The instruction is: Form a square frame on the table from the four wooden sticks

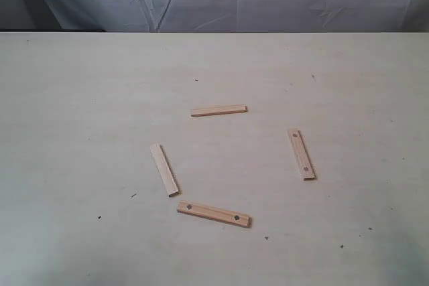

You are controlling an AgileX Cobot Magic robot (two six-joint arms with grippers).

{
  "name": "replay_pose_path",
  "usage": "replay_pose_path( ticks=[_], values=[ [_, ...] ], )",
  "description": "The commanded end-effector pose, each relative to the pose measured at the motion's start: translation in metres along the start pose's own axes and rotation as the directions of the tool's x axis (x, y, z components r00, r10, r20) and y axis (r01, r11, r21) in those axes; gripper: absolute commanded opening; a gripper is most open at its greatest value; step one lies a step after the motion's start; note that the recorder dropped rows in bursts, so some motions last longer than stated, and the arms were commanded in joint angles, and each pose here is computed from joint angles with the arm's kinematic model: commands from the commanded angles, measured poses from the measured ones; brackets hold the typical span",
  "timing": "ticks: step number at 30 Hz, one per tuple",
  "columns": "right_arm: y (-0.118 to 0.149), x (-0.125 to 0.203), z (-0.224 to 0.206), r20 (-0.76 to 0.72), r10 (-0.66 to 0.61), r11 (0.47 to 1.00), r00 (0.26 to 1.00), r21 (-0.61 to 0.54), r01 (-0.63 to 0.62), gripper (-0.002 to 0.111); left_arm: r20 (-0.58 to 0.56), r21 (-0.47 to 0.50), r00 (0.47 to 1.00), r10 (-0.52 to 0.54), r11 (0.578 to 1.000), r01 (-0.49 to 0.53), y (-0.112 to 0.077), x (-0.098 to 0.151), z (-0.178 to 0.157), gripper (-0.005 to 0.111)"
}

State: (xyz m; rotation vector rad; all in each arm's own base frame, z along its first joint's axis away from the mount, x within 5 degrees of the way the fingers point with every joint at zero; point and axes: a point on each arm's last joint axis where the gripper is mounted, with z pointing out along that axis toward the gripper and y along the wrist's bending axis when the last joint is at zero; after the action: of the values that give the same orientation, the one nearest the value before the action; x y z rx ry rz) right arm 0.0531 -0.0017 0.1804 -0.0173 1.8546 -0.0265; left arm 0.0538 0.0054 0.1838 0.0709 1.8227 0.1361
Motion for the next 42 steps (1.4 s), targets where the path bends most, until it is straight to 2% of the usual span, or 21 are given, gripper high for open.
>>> replay_pose_path(
  ticks=[1,19,21,24,28,30,34,42],
  values=[
    [0.0,-0.001,0.0,0.016,-0.007,1.0,1.0,0.002,0.007,0.0,0.002,-0.003,1.0,0.0,1.0,0.0,0.0,0.001,0.0,0.0],
    [-0.001,-0.002,0.0,0.025,-0.023,1.0,0.999,0.008,0.023,0.0,0.004,-0.003,1.0,0.0,1.0,0.0,0.0,0.001,0.0,0.0],
    [0.0,-0.005,0.0,0.06,-0.023,1.0,0.998,0.006,0.023,0.0,0.004,-0.003,1.0,0.0,1.0,0.0,0.0,0.001,0.0,0.0],
    [0.001,-0.017,-0.002,0.191,-0.015,1.0,0.981,-0.006,0.017,0.0,0.006,-0.002,1.0,0.0,1.0,0.0,0.0,0.001,0.0,0.0],
    [0.002,-0.035,-0.008,0.395,-0.005,1.0,0.919,-0.021,0.014,0.0,0.006,-0.002,1.0,0.0,1.0,0.0,0.0,0.001,0.0,0.0],
    [0.003,-0.04,-0.01,0.453,-0.003,1.0,0.892,-0.025,0.016,0.0,0.006,-0.002,1.0,0.0,1.0,0.0,0.0,0.001,0.0,0.0],
    [0.003,-0.045,-0.012,0.502,-0.001,0.999,0.865,-0.028,0.018,0.0,0.006,-0.002,1.0,0.0,1.0,0.0,0.0,0.001,0.0,0.0],
    [0.003,-0.045,-0.013,0.507,-0.001,0.999,0.862,-0.028,0.018,0.0,0.006,-0.002,1.0,0.0,1.0,0.0,0.0,0.001,0.0,0.0]
  ],
)
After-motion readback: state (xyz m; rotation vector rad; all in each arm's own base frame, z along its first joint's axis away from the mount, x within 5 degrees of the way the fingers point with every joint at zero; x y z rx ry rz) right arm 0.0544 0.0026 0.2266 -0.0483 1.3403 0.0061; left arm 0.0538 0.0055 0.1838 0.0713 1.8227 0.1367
